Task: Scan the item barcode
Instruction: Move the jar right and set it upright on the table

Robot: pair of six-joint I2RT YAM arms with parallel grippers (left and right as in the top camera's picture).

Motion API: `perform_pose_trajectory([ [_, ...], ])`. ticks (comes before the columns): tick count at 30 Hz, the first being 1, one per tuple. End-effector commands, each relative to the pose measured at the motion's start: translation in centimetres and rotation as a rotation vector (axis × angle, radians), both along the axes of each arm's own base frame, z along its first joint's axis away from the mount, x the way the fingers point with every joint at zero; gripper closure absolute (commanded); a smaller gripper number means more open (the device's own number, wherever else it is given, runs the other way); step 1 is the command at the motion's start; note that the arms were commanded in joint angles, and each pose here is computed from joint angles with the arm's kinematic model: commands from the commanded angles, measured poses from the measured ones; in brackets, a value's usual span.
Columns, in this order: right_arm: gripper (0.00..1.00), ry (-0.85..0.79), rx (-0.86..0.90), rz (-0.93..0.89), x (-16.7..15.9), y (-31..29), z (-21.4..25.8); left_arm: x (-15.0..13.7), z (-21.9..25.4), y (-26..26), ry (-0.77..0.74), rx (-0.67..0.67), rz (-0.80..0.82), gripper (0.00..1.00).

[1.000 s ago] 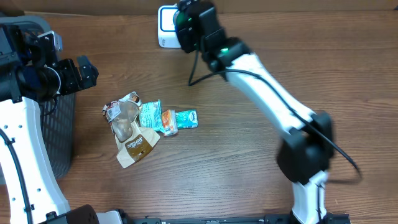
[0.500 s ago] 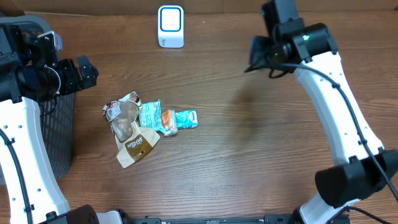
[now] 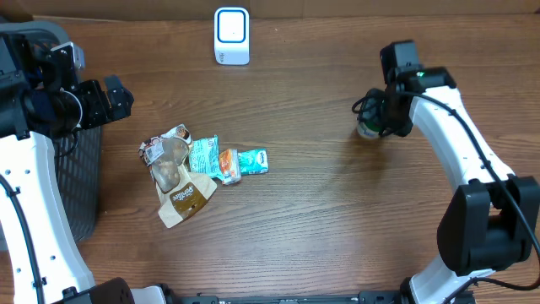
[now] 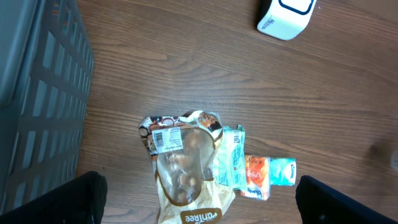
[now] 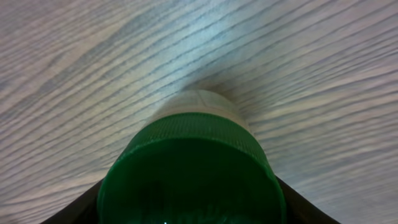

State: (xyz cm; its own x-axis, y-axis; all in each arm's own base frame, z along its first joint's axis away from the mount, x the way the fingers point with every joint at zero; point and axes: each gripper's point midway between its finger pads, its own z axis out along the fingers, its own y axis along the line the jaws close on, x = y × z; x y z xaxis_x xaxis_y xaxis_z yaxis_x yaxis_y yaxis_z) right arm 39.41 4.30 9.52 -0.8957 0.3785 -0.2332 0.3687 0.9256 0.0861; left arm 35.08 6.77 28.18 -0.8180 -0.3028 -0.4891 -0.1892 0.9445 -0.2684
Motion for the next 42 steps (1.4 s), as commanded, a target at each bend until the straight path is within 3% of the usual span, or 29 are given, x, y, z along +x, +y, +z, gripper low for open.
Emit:
perform_pose_trajectory([
  [1, 0.55, 0.0, 0.008, -0.001, -0.3, 0.2, -1.2, 0.1, 0.5, 0.0, -0.016, 0.012, -0.014, 0.01],
  [8, 0.54, 0.003, -0.003, -0.004, -0.7, -0.1, -2.9, 0.1, 0.5, 0.0, -0.016, 0.012, -0.014, 0.01],
  [19, 0.17, 0.031, -0.008, -0.003, -1.3, -0.2, -3.0, 0.1, 0.5, 0.0, -0.016, 0.012, -0.014, 0.0],
  [24, 0.07, 0.039, -0.009, 0.0, -1.4, -0.2, -2.7, 0.1, 0.5, 0.0, -0.016, 0.012, -0.014, 0.0],
  [27, 0.01, 0.028, -0.007, 0.0, -0.7, -0.1, -0.3, 0.1, 0.5, 0.0, -0.016, 0.012, -0.014, 0.01],
  [30, 0.0, -0.016, 0.028, 0.048, 0.6, 1.0, 3.8, 0.1, 0.5, 0.0, -0.016, 0.012, -0.014, 0.01],
  [35, 0.05, -0.161, 0.34, 0.358, 2.1, 8.7, 10.7, 0.1, 0.5, 0.0, -0.016, 0.012, -0.014, 0.0],
  [38, 0.13, -0.195, 0.429, 0.43, 2.1, 11.7, 11.7, 0.1, 0.5, 0.0, -0.016, 0.012, -0.014, 0.0],
  [42, 0.18, -0.148, 0.431, 0.44, 1.3, 14.5, 9.5, 0.1, 0.5, 0.0, -0.016, 0.012, -0.014, 0.01],
])
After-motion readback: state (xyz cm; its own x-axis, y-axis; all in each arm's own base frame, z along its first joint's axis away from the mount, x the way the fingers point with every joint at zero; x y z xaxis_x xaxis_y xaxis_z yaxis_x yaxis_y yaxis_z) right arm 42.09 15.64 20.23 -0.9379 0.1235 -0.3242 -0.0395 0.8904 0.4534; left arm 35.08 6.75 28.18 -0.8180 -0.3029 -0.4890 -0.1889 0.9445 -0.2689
